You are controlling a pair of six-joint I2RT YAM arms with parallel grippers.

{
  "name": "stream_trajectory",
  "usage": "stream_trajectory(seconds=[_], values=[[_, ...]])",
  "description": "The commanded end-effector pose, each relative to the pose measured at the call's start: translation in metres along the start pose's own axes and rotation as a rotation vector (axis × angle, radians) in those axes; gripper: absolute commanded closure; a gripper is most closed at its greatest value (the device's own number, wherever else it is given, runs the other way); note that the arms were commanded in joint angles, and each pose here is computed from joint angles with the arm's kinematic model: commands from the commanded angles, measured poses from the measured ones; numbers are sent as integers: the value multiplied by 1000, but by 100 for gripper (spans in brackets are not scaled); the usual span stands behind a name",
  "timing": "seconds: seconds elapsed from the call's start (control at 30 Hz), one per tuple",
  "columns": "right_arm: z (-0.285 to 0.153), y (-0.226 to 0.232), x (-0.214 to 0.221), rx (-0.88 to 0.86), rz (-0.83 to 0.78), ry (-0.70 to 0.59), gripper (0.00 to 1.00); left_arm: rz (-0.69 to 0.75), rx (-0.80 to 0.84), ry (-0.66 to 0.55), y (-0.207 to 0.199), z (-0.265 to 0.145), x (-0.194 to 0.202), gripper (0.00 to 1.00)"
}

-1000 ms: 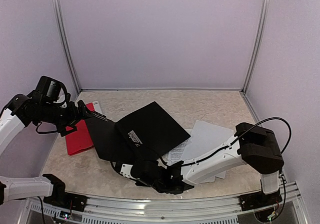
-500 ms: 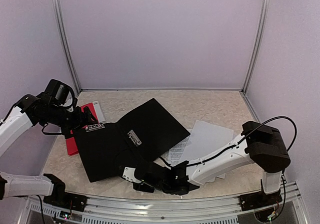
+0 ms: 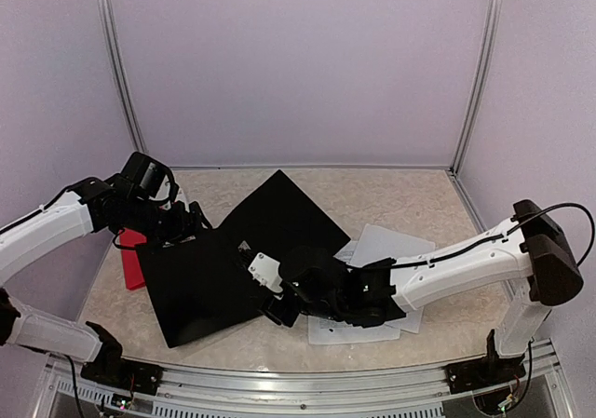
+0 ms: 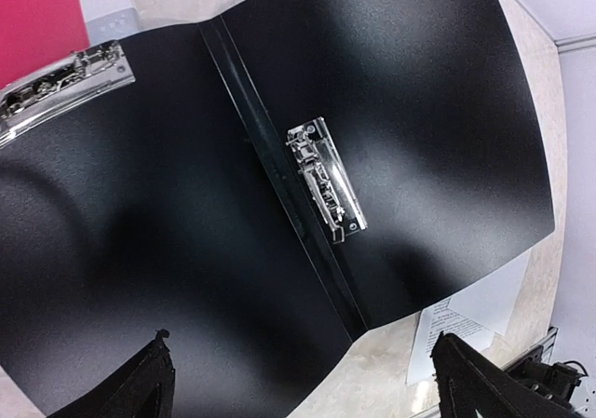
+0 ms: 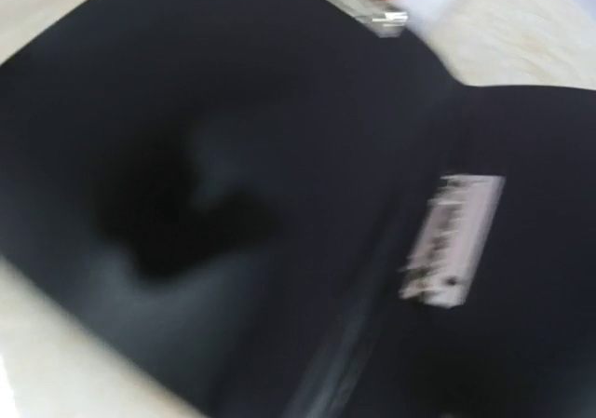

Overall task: Put the files into the folder
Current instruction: Move the folder to the center of the board.

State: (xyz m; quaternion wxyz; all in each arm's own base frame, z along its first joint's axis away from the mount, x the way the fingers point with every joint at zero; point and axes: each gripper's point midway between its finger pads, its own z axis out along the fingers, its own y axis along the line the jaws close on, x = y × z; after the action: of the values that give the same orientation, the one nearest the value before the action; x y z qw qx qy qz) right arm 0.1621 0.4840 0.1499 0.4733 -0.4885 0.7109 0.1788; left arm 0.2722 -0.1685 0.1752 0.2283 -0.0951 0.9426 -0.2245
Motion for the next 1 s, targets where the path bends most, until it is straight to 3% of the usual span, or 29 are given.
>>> stream_trajectory(seconds=[0.0, 0.27, 0.63, 0.97], values=[[12, -40, -9, -8, 175, -2, 38, 15, 72, -27, -20, 27, -9, 7], [46, -98, 0, 8, 415, -3, 51, 28, 30, 1, -20, 94, -28, 9], [58, -83, 41, -126, 520, 68, 58, 27, 105, 131, -27, 163, -56, 17], [48, -61, 62, -272, 634, 80, 67, 4, 130, 237, -20, 197, -40, 25]])
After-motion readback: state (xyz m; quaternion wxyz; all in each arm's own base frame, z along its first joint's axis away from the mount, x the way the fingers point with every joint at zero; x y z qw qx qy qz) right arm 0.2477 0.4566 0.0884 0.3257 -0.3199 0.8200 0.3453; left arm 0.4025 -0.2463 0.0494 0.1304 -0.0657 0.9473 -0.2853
